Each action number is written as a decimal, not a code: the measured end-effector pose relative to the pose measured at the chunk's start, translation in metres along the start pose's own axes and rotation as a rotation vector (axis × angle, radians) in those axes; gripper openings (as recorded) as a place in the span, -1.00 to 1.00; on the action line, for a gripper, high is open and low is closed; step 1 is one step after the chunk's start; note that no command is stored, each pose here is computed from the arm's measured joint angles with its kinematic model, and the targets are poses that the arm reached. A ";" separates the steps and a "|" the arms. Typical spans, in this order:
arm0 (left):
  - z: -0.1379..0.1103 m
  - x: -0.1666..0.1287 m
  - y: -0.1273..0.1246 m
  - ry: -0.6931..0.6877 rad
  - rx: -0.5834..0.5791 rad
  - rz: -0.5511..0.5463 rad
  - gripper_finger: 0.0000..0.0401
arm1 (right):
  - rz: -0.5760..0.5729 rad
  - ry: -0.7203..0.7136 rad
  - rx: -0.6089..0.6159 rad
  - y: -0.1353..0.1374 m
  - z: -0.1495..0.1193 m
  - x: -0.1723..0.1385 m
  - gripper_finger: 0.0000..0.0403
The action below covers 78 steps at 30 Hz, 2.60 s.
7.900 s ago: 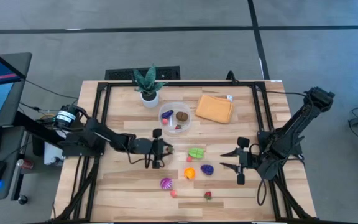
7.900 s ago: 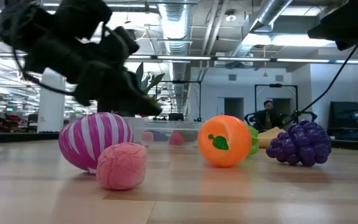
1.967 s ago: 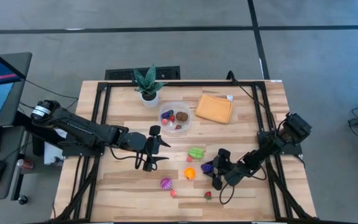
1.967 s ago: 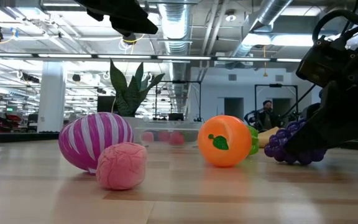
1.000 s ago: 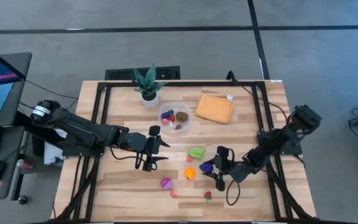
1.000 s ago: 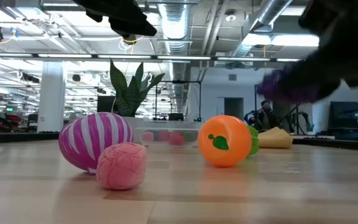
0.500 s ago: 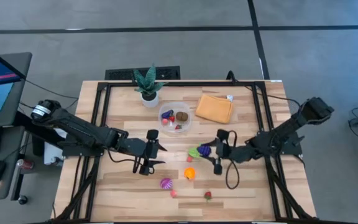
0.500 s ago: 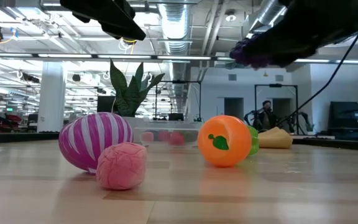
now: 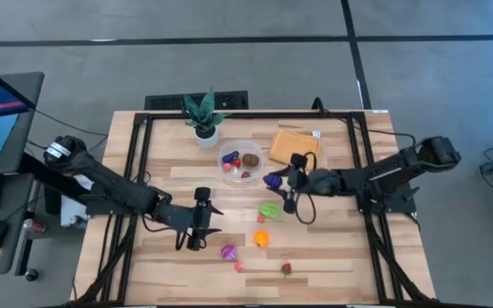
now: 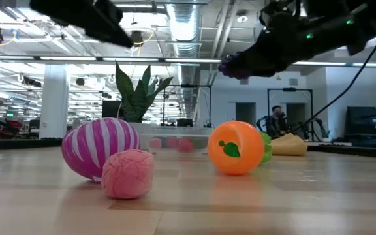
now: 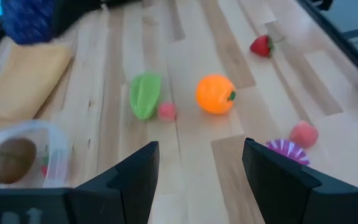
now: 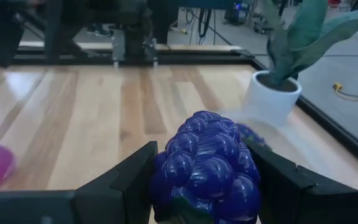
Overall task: Pick and placing Produce into tupperware
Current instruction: Put the purple grapes into the transparent bin
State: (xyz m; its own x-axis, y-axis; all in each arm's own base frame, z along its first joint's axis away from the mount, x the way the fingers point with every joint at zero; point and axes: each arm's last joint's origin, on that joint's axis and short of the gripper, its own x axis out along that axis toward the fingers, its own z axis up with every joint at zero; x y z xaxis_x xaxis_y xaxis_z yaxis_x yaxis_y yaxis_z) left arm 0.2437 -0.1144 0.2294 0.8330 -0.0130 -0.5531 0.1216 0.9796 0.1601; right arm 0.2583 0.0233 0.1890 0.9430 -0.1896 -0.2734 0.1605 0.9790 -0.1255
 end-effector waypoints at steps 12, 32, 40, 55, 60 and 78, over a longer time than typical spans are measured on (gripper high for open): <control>-0.061 0.000 -0.025 -0.047 -0.105 0.075 0.11 | 0.008 -0.065 0.043 -0.047 0.004 0.010 0.19; -0.074 -0.005 -0.034 -0.148 -0.128 0.074 0.11 | 0.079 0.051 0.010 -0.077 0.018 0.103 0.19; -0.075 -0.006 -0.036 -0.148 -0.119 0.067 0.11 | 0.075 0.169 0.048 -0.088 0.001 0.138 0.19; -0.076 -0.009 -0.040 -0.151 -0.108 0.058 0.11 | 0.101 0.266 0.070 -0.085 -0.014 0.153 0.19; -0.076 -0.009 -0.040 -0.151 -0.109 0.064 0.11 | 0.100 0.264 0.074 -0.086 -0.012 0.153 0.24; -0.076 -0.009 -0.040 -0.144 -0.111 0.066 0.11 | 0.101 0.271 0.076 -0.085 -0.013 0.152 0.32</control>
State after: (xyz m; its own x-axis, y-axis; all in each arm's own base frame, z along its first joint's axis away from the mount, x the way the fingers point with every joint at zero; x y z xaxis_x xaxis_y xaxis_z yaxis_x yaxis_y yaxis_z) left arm 0.1904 -0.1381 0.1652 0.9069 0.0310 -0.4202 0.0107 0.9953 0.0964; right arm 0.3845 -0.0901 0.1458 0.8445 -0.0936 -0.5273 0.1005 0.9948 -0.0156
